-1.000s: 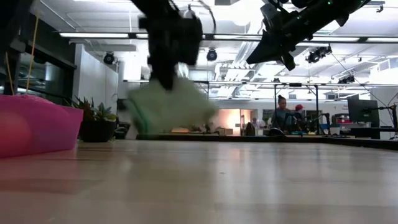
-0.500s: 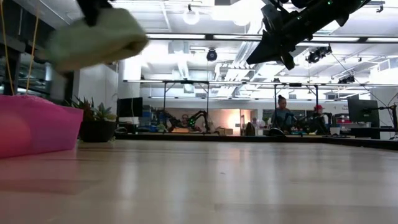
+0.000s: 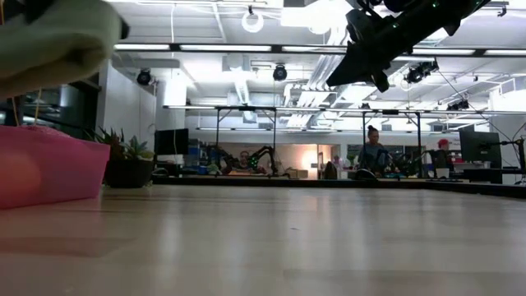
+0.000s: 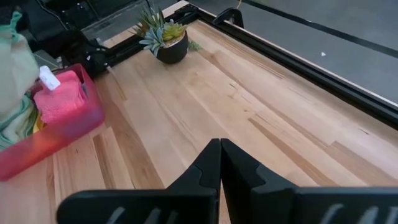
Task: Fold microfiber towels
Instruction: Put the green microfiber towel into the red bin
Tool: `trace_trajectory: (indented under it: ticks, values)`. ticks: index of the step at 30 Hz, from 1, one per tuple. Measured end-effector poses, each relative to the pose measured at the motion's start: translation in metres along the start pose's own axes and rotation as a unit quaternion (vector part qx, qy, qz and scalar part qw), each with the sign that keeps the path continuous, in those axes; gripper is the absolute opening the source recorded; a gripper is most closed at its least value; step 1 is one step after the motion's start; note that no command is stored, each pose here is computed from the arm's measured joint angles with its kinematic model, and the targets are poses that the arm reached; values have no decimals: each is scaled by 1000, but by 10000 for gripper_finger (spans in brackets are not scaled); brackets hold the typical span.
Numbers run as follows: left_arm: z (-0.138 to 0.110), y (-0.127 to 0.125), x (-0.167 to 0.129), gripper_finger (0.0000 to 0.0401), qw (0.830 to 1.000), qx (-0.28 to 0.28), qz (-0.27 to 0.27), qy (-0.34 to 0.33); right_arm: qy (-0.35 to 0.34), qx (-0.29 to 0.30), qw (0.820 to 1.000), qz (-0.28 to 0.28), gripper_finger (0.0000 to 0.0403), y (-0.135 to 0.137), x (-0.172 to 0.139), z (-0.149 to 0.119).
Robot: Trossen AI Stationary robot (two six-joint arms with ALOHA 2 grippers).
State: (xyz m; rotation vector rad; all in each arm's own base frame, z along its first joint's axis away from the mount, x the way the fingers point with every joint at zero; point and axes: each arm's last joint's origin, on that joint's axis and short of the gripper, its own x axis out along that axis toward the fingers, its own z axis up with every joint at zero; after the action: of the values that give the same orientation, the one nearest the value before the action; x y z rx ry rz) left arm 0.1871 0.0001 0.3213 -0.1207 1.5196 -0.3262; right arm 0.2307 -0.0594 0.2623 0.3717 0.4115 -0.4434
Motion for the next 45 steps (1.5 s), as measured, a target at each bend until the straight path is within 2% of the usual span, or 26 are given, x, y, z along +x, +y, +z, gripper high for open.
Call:
trace_trajectory:
  ticks: [6, 9, 13, 19, 25, 28, 34, 37, 45]
  values:
    - [-28, -15, 11, 1, 999, 10, -47, 0, 8, -1, 1000, -3, 0, -1, 0, -2]
    - [-39, -18, 17, 1, 999, 27, -45, 5, 8, 0, 1000, -3, 0, -1, 0, -2]
    - [-41, -12, 34, 1, 998, 42, -31, 42, 8, 3, 1000, -3, 0, -1, 0, -2]
    - [-29, 1, 58, 1, 992, 73, -44, 91, 8, 12, 1000, -8, 0, -1, 0, -2]
    - [-9, 11, 70, 1, 991, 105, -63, 62, 9, 16, 1000, -13, 0, -1, 0, -2]
    - [-1, 18, 75, 1, 991, 98, -65, 60, 11, 17, 1000, -13, 0, -1, 0, -2]
    - [3, 25, 84, 1, 989, 76, -77, 101, 15, 16, 1000, -14, 0, -2, 0, -3]
    - [1, 25, 85, 3, 985, 92, -86, 122, 18, 16, 1000, -16, 0, -2, 0, -4]
    - [5, 24, 86, 6, 985, 111, -79, 102, 37, 11, 999, -23, 0, -3, 0, -8]
